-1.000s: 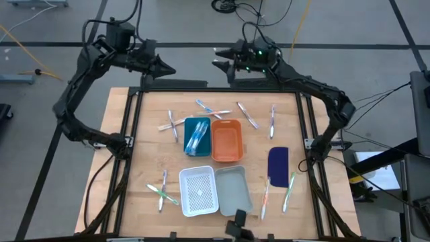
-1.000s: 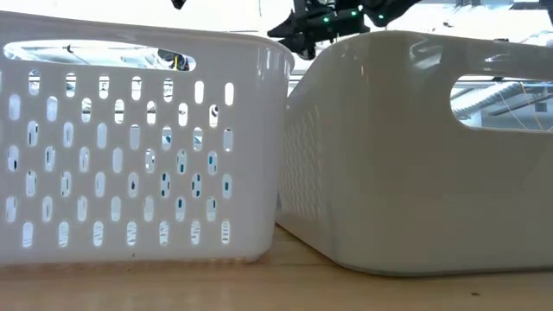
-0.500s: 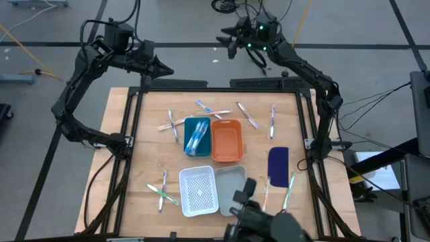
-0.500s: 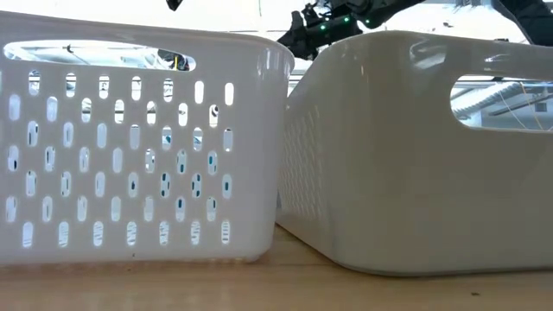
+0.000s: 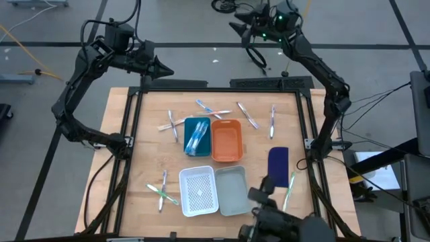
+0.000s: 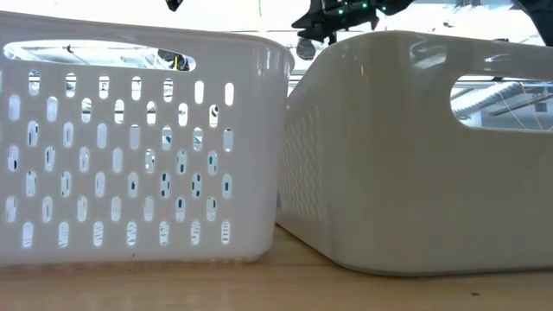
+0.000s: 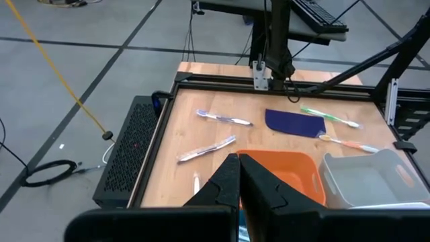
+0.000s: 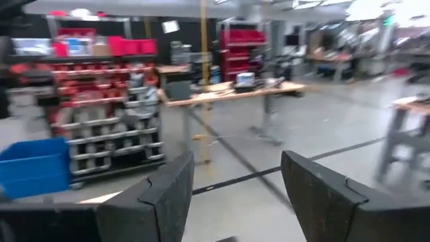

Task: Pick & Place Toothbrushes
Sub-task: Put the violet toothbrush into the orange bin

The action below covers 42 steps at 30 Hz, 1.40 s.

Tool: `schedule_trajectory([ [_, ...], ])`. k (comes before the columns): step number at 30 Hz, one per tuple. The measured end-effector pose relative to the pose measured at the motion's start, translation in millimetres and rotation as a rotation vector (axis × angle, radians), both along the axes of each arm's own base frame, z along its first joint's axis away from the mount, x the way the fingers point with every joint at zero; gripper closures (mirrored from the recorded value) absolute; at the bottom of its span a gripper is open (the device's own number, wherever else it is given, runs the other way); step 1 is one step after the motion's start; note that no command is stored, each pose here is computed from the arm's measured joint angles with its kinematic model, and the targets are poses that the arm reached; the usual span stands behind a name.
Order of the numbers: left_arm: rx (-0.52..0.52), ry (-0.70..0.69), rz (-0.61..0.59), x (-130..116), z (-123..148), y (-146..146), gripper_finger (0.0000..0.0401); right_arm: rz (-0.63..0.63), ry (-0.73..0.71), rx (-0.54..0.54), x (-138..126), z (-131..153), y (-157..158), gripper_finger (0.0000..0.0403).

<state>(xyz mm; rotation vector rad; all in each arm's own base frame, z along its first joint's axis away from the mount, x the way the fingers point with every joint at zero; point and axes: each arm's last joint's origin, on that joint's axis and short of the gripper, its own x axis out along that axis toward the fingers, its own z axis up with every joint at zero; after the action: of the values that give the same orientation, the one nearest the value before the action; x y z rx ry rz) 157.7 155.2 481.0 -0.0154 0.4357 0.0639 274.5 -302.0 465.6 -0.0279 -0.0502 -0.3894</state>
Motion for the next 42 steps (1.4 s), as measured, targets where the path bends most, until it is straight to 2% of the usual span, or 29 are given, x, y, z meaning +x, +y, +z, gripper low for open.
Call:
schedule_trajectory([
  [5,-0.002,0.0,0.0,0,0,0,0.0396,0.111,0.059,0.064,19,-18,3,0.0184],
  [11,-0.016,-0.001,-0.013,3,0,-3,0.0396,0.16,0.304,0.206,50,-81,-6,0.0184],
  [21,-0.009,0.031,0.007,8,-1,-8,0.0396,0.241,0.513,0.346,84,-161,-15,0.0184],
  [24,-0.008,0.032,0.008,8,-1,-8,0.0396,0.301,0.585,0.423,88,-181,-12,0.0184],
  [28,-0.004,0.039,0.025,8,-2,-8,0.0396,0.293,0.749,0.489,89,-209,-5,0.0184],
  [32,-0.003,0.04,0.027,8,-2,-8,0.0396,0.278,0.844,0.492,83,-216,-2,0.0184],
  [38,0.001,0.041,0.026,8,-2,-8,0.0396,0.32,0.977,0.485,77,-231,9,0.0184],
  [42,-0.016,0.04,0.03,9,-2,-8,0.0396,0.301,1.067,0.567,63,-253,8,0.0184],
])
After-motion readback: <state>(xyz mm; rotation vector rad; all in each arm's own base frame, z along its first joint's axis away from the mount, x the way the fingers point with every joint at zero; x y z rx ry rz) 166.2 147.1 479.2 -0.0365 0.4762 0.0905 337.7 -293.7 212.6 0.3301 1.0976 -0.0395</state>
